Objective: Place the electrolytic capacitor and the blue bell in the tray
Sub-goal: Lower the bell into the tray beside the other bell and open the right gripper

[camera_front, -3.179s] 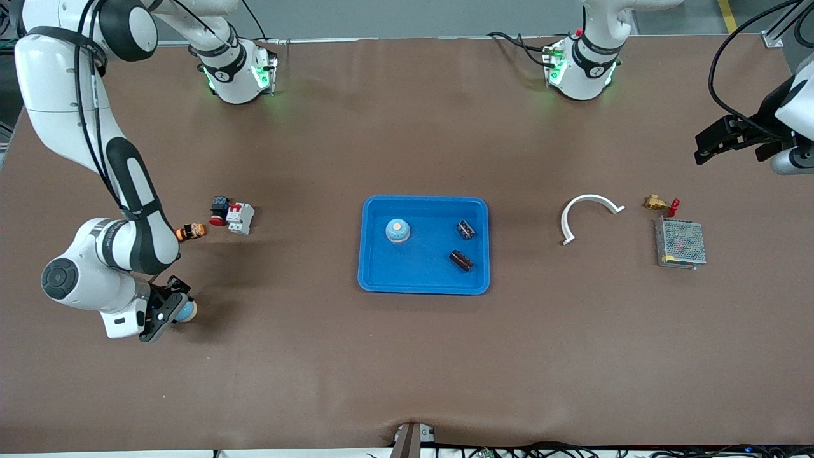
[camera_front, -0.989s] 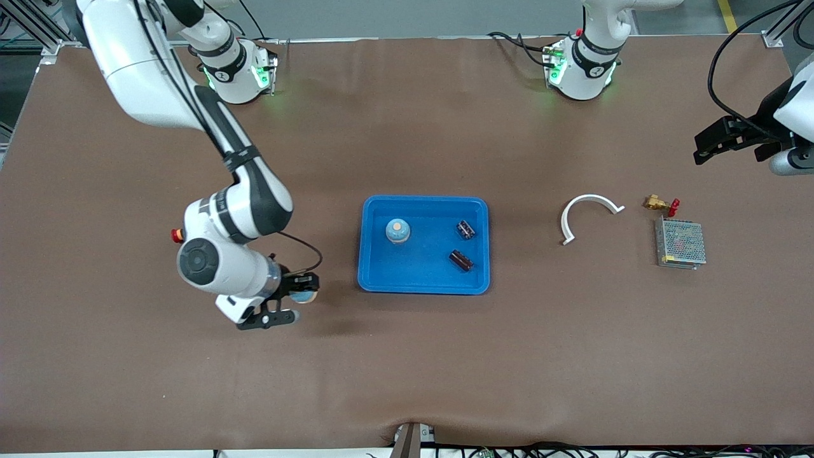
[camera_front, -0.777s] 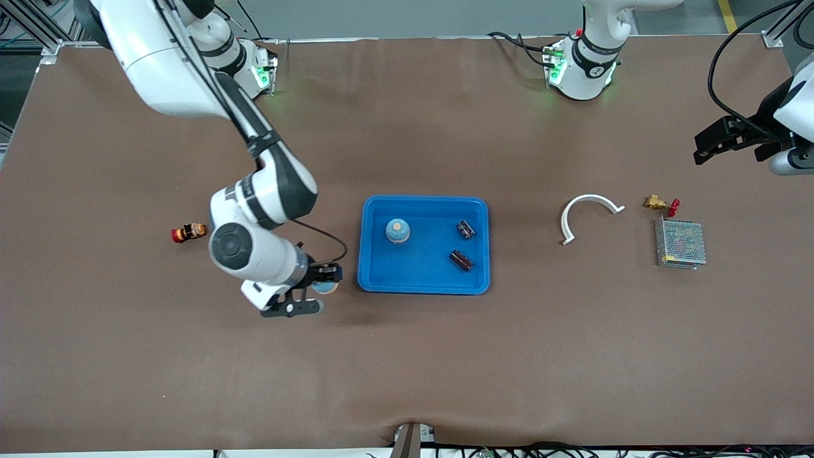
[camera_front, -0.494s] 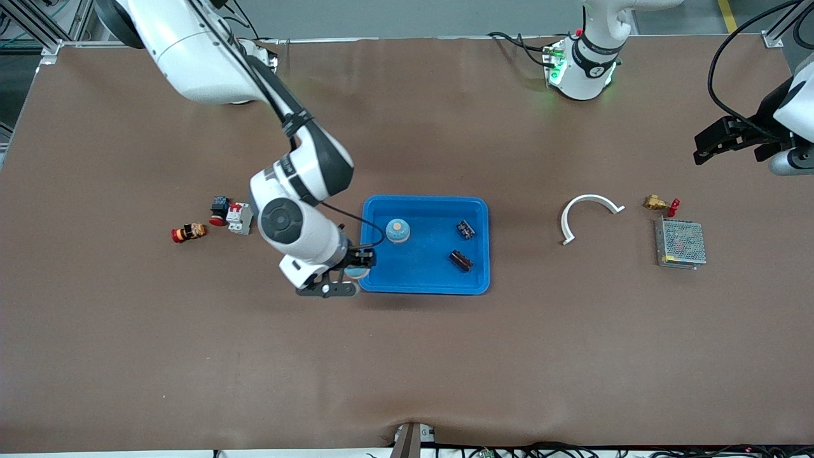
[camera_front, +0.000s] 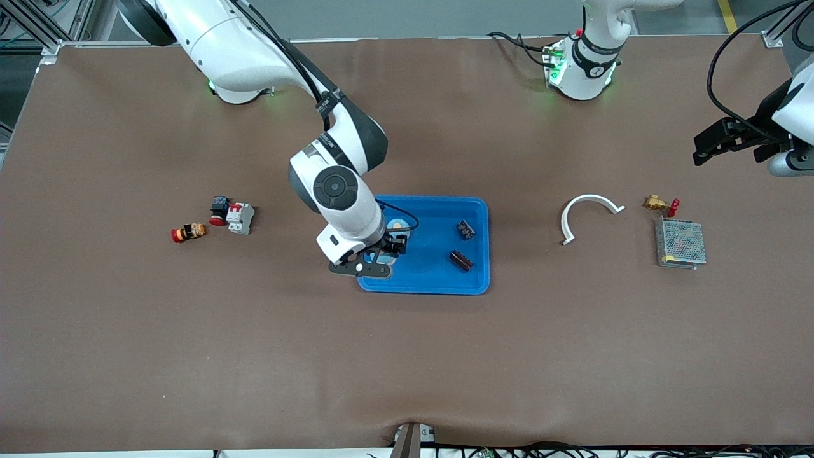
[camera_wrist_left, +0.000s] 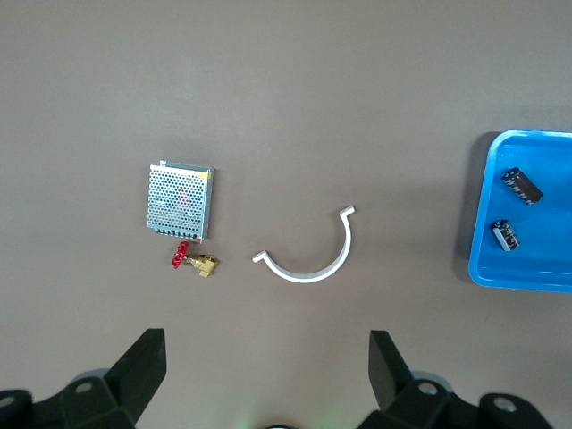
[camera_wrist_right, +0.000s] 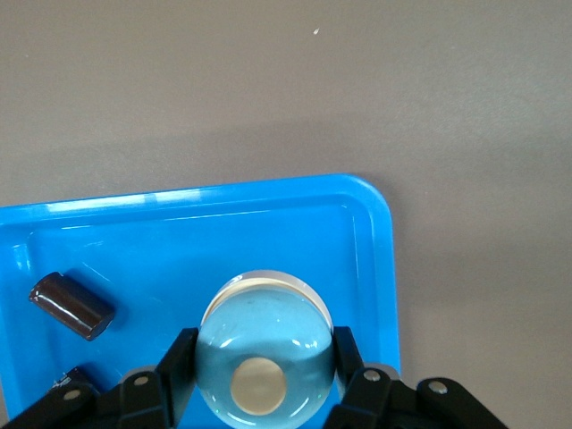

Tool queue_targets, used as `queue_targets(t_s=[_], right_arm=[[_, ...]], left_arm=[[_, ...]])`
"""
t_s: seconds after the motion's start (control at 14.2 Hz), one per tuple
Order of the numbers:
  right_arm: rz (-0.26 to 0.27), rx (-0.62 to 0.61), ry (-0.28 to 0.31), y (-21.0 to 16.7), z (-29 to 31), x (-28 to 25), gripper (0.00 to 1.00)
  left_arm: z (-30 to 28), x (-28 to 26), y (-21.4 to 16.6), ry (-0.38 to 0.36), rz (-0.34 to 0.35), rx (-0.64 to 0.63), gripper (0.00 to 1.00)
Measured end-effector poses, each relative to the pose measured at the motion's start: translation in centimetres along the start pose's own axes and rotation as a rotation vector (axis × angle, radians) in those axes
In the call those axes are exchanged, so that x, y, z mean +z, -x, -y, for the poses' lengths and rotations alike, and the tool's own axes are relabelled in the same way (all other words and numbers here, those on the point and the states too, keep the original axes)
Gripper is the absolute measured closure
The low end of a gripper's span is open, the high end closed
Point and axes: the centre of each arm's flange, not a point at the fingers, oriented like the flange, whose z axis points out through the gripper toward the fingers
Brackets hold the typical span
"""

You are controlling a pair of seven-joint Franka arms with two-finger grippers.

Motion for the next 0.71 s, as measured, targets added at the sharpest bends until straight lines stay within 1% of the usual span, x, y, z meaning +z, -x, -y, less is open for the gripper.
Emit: queue_targets(t_s=[0.21, 0.71], right_arm=[[-0.019, 0.005, 0.001, 0.5, 0.7, 1.7, 0.35], [-0.031, -0.006, 0.013, 0.4, 0.5, 4.8, 0.35]], left_arm=[[0.0, 0.1, -0.1, 0.0, 0.002, 0.0, 0.0], [0.1, 0.1, -0.1, 0.0, 0.001, -0.001, 0.0]])
